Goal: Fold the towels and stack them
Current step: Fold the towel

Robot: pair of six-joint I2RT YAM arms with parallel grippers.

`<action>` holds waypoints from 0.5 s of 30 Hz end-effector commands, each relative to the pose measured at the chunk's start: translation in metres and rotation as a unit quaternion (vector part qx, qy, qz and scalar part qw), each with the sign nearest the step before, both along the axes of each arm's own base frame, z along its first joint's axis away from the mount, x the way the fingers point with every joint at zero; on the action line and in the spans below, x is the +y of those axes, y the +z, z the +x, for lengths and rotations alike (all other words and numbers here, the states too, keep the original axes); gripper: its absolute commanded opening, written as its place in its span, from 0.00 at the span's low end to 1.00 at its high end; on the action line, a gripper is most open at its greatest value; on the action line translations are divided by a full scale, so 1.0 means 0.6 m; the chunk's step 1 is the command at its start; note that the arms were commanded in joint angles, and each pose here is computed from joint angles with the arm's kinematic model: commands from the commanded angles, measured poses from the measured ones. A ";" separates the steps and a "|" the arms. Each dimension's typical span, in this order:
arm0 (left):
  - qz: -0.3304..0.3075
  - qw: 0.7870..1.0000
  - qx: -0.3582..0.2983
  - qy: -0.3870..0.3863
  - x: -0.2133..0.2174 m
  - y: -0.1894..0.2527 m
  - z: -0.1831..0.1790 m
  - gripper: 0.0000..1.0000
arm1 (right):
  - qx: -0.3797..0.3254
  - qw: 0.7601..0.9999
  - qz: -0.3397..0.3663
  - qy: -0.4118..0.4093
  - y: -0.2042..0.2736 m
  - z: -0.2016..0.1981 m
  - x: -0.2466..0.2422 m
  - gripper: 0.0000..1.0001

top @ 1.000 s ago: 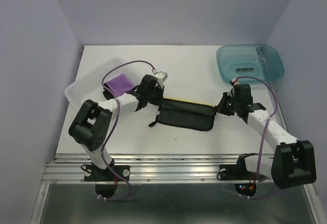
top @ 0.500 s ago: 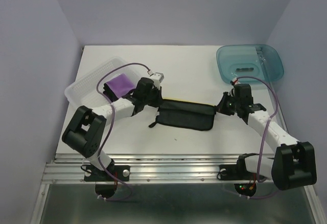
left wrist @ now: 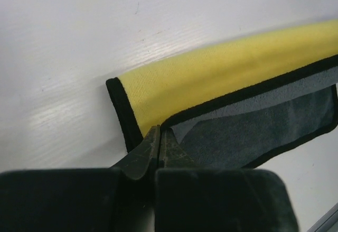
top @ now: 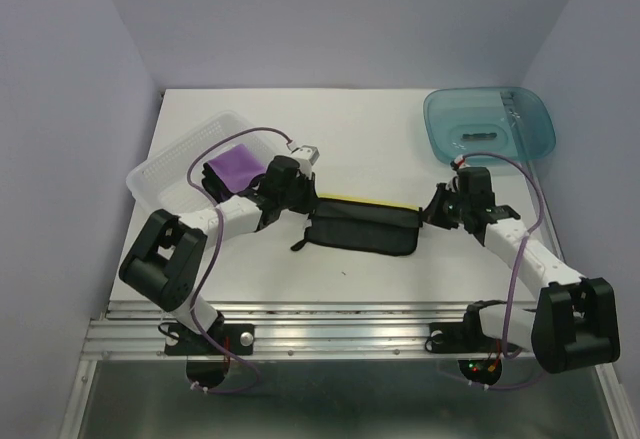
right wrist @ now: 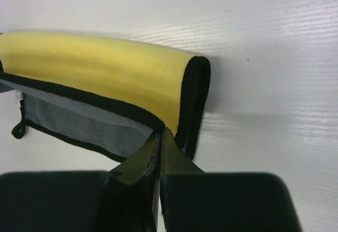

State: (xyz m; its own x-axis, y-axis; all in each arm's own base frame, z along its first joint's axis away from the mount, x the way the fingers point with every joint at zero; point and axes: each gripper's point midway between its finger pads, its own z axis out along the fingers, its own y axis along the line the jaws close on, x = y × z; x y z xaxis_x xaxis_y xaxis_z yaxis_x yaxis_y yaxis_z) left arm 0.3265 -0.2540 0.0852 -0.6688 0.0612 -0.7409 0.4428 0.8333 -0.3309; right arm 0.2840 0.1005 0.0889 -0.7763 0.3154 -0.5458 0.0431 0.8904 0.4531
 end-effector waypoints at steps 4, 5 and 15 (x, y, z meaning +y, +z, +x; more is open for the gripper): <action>0.004 1.000 0.016 0.019 0.007 -0.025 -0.003 0.00 | 0.018 1.000 0.014 0.011 -0.035 -0.011 0.008 0.04; 0.002 1.000 0.016 0.019 0.007 -0.023 -0.005 0.00 | 0.019 1.000 0.018 0.013 -0.037 -0.012 0.010 0.04; -0.025 0.999 0.022 0.032 0.018 0.002 -0.042 0.70 | 0.048 0.997 0.046 0.030 -0.048 -0.066 0.023 0.41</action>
State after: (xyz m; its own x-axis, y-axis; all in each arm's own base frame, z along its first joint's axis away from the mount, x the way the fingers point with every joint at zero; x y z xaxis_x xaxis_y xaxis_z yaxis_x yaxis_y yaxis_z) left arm 0.3072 -0.2420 0.0616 -0.7310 0.0306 -0.6817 0.3724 0.8550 -0.3609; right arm 0.2503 0.1105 0.0515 -0.8488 0.3085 -0.4294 0.0618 0.8645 0.4989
